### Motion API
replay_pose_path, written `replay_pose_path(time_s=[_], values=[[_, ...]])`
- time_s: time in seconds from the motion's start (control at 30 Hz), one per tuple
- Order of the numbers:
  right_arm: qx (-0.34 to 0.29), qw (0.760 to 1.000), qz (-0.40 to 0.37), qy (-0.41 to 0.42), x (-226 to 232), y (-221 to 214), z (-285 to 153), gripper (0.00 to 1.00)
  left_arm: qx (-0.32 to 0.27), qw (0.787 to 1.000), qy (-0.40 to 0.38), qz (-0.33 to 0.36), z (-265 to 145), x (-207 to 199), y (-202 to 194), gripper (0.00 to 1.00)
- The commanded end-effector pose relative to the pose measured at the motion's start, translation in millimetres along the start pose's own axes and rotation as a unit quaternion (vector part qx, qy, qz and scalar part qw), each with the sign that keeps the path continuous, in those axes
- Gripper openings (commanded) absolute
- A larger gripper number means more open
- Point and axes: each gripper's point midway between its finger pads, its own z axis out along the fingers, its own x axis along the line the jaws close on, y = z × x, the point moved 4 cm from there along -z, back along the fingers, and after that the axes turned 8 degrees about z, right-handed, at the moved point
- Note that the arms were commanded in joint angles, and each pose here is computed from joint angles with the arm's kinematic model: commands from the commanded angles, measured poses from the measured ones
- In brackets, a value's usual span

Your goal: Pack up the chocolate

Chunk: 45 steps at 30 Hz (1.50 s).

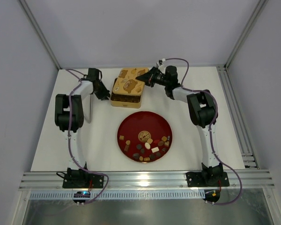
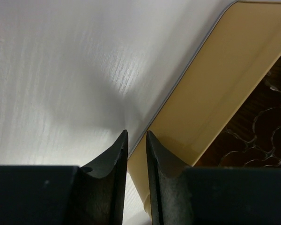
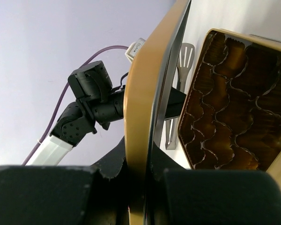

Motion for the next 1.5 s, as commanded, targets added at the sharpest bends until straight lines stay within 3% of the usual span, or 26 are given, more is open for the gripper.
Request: replay_pose_path(time_s=[0.0,0.47,0.6,0.9,1.47], values=[[0.012,0.998,-0.041,0.036,22.0,0.8,1.8,0.04,-0.026,0.999,-0.028,0.001,-16.2,-17.5,4.7,0.21],[0.051,0.998,-0.035,0.003,-2.2,-3.4,-0.2,0.08,-0.031,0.999,-0.039,0.001,-29.8,-20.9,-4.2,0.20],[0.057,0.998,-0.032,-0.007,-5.1,-2.6,-0.9,0.13,-0.034,0.998,-0.045,0.003,-33.8,-23.6,-2.8,0.20],[0.055,0.997,-0.029,-0.040,-11.8,1.8,-9.2,0.38,-0.034,0.998,-0.047,0.005,-37.5,-24.9,-2.6,0.21],[0.053,0.992,-0.042,-0.104,-13.3,4.3,-19.8,0.43,-0.032,0.998,-0.050,0.007,-36.5,-25.7,-2.6,0.21]])
